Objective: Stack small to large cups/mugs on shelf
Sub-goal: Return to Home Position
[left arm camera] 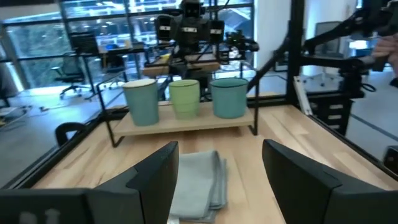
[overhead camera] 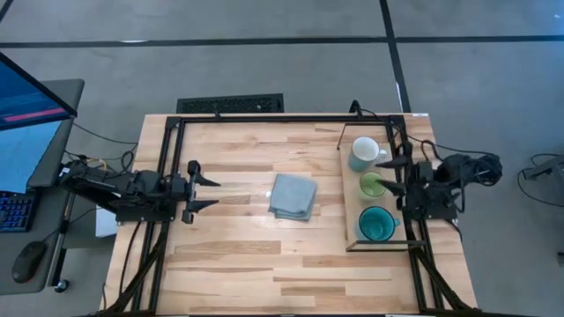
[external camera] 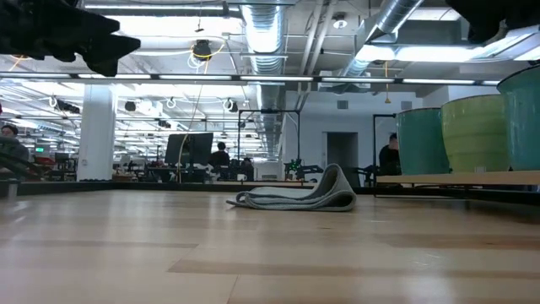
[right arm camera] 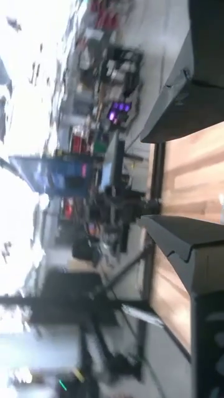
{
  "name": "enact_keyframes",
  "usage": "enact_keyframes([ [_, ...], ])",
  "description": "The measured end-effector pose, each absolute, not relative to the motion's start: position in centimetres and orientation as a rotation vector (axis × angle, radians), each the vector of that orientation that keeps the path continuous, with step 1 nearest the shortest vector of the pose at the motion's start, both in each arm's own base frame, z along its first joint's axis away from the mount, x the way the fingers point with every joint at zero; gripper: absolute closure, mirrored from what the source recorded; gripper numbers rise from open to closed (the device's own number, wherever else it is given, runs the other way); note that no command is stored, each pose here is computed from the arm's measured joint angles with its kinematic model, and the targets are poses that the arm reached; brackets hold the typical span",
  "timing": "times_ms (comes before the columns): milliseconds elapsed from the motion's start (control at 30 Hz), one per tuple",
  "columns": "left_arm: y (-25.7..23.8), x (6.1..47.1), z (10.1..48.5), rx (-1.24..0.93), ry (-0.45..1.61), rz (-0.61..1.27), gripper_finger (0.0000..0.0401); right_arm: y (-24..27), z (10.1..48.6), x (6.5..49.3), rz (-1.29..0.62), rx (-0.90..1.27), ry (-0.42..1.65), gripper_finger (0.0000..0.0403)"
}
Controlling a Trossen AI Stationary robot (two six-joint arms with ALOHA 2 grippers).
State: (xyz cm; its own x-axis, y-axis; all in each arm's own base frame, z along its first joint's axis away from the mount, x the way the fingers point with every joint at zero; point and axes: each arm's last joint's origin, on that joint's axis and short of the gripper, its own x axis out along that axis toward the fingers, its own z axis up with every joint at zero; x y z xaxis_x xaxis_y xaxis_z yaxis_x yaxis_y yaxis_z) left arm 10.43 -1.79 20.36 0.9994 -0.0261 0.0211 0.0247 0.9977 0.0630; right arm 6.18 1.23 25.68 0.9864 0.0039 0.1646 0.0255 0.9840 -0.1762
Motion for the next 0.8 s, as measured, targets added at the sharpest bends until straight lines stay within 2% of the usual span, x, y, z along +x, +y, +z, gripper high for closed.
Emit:
enact_keyframes([
  [133,-1.8,10.4,20.4,0.065,-0.023,-0.041,0.0177,1.6,25.0,6.6,0.062,-0.228,-0.168,0.0181],
  [300,-1.5,10.5,20.4,0.082,-0.025,-0.013,0.0177,1.5,24.7,6.7,0.034,-0.262,-0.166,0.0181],
  [667,-1.0,10.6,20.4,0.08,-0.027,-0.034,0.0177,-1.0,25.2,6.6,-0.475,-0.35,-0.127,0.0181],
  [800,-0.8,10.6,20.4,0.088,-0.027,-0.02,0.0177,-2.1,25.6,6.1,-0.722,-0.344,-0.119,0.0181],
])
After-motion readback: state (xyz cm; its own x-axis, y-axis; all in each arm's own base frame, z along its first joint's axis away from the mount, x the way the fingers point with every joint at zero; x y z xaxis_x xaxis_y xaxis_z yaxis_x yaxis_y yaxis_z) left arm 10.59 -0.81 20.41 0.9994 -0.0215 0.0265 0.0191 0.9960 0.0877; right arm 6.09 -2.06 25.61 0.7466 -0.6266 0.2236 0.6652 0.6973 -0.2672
